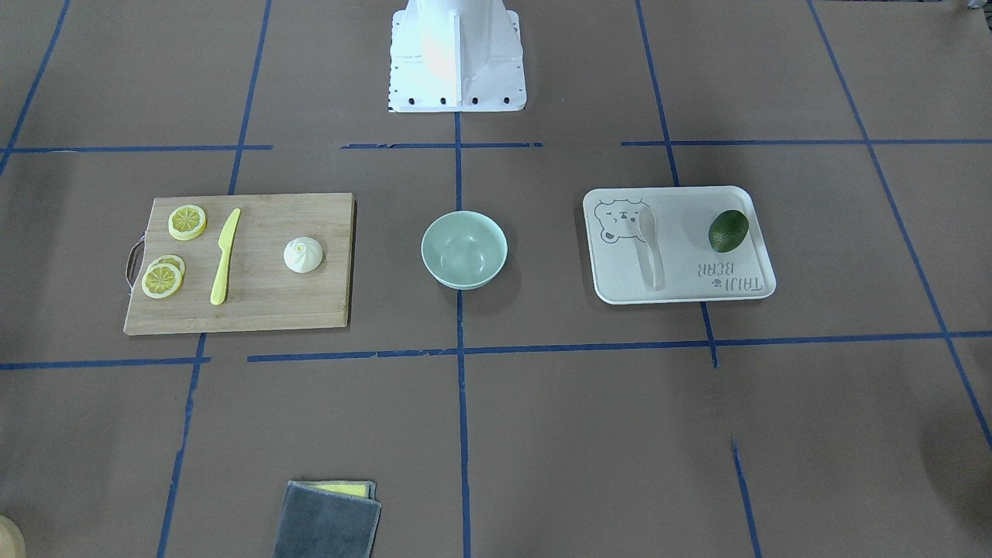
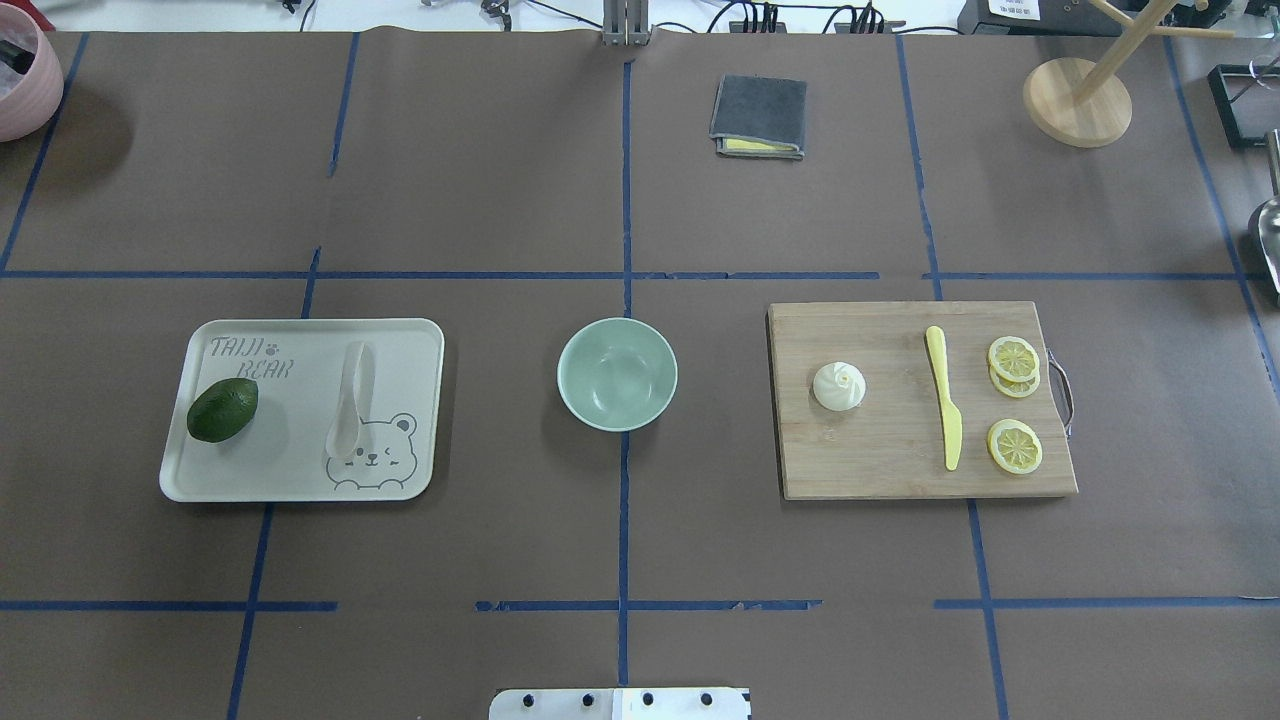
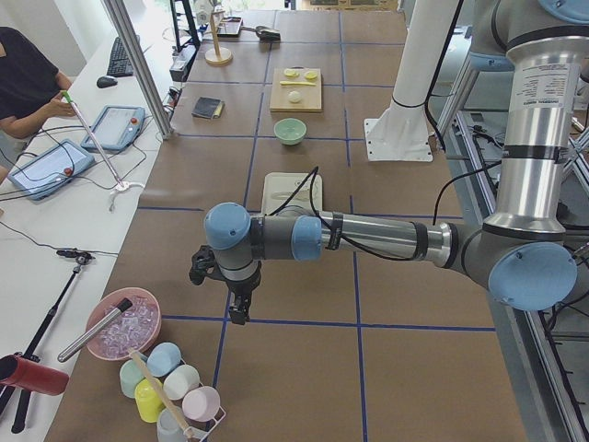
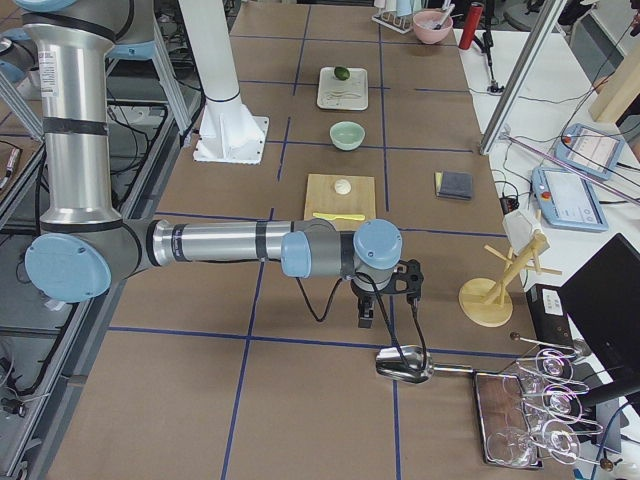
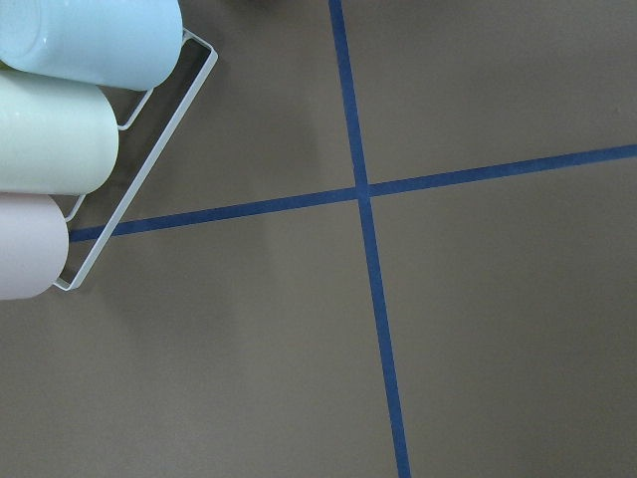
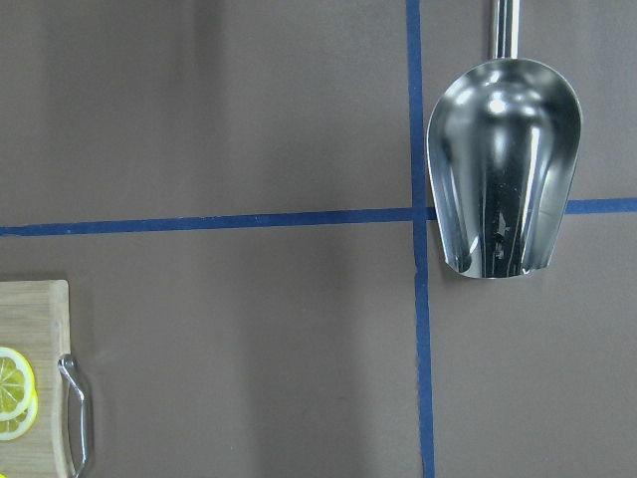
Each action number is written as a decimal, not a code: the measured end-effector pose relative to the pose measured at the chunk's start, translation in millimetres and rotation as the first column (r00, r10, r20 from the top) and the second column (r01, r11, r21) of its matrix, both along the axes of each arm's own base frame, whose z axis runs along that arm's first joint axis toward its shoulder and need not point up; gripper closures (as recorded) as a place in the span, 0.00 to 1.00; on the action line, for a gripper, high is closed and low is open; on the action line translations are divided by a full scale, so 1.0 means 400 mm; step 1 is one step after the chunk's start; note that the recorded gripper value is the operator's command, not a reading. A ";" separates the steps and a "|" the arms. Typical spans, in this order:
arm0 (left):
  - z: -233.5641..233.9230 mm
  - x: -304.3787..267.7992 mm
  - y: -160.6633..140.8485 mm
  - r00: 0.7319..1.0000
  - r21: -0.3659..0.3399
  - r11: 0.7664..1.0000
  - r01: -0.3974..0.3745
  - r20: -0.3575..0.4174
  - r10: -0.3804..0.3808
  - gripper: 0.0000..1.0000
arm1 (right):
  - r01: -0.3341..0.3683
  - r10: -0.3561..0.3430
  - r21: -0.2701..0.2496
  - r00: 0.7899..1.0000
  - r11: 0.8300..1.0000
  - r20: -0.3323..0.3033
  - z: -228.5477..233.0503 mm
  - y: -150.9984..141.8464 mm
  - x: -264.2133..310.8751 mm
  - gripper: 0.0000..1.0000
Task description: Put spoon and bun in bowl
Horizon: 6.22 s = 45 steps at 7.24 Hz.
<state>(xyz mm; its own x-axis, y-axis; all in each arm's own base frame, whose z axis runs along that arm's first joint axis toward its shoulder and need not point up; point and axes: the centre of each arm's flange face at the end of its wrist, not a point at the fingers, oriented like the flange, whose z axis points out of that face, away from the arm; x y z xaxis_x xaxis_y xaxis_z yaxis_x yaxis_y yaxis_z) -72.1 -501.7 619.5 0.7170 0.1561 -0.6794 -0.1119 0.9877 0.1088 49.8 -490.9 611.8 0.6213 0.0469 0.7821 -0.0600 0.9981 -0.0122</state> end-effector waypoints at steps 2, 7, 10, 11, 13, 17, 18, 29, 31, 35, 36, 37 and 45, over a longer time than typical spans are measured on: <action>-0.041 0.001 -0.014 1.000 0.034 0.999 0.003 -0.001 -0.003 0.00 | -0.002 0.002 0.010 1.000 1.000 0.000 -0.015 -0.006 0.000 0.00; -0.402 0.228 -0.070 0.997 0.164 0.985 0.054 -0.062 -0.045 0.00 | 0.022 -0.022 0.084 1.000 0.996 0.002 -0.112 -0.044 -0.035 0.00; -0.552 0.534 -0.006 0.979 0.087 0.987 0.134 -0.167 -0.118 0.03 | 0.047 -0.046 0.157 0.999 0.986 -0.012 -0.204 -0.099 -0.069 0.00; -0.570 0.644 0.013 0.973 0.076 0.983 0.166 -0.178 -0.151 0.03 | 0.044 -0.042 0.161 0.999 0.986 -0.017 -0.214 -0.104 -0.073 0.00; -0.598 0.864 0.021 0.965 0.053 0.976 0.210 -0.175 -0.197 0.04 | 0.004 -0.002 0.134 1.000 0.991 -0.009 -0.259 -0.132 -0.088 0.00; -0.574 1.157 0.082 0.966 0.014 0.973 0.231 -0.124 -0.228 0.12 | -0.025 0.023 0.117 0.999 0.993 0.024 -0.379 -0.168 -0.168 0.00; -0.561 1.200 0.103 0.968 0.007 0.974 0.226 -0.116 -0.224 0.15 | -0.040 0.036 0.098 0.999 0.994 0.033 -0.409 -0.160 -0.195 0.00; -0.520 1.255 0.128 0.973 -0.001 0.976 0.218 -0.081 -0.217 0.93 | -0.061 0.059 0.032 0.996 0.998 0.070 -0.540 -0.105 -0.334 0.00; -0.533 1.244 0.130 0.972 0.002 0.976 0.220 -0.087 -0.219 1.00 | -0.055 0.053 0.032 0.996 0.998 0.070 -0.540 -0.103 -0.343 0.00; -0.684 1.190 0.149 0.971 0.007 0.975 0.222 -0.089 -0.220 1.00 | -0.036 0.036 0.011 0.999 0.999 0.023 -0.579 -0.065 -0.513 0.00; -0.733 1.194 0.139 0.965 0.002 0.972 0.236 -0.114 -0.235 1.00 | -0.045 0.045 0.012 0.999 0.999 0.011 -0.599 -0.045 -0.607 0.00; -0.784 1.198 0.127 0.954 -0.016 0.965 0.262 -0.144 -0.262 1.00 | -0.068 0.067 0.021 0.998 0.997 0.009 -0.616 -0.017 -0.704 0.00; -1.061 1.271 0.077 0.781 -0.327 0.851 0.411 -0.356 -0.514 1.00 | -0.016 0.024 0.090 0.996 0.996 -0.087 -0.627 0.133 -1.221 0.02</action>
<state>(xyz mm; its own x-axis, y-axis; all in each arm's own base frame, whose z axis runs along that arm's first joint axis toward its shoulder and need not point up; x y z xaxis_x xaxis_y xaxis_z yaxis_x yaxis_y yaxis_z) 436.4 -471.1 195.2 0.3038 -0.3099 -0.9009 0.3695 0.9099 -0.1884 -438.8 -437.6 361.0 0.6876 -0.0074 0.7260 -0.0772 0.9935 0.0833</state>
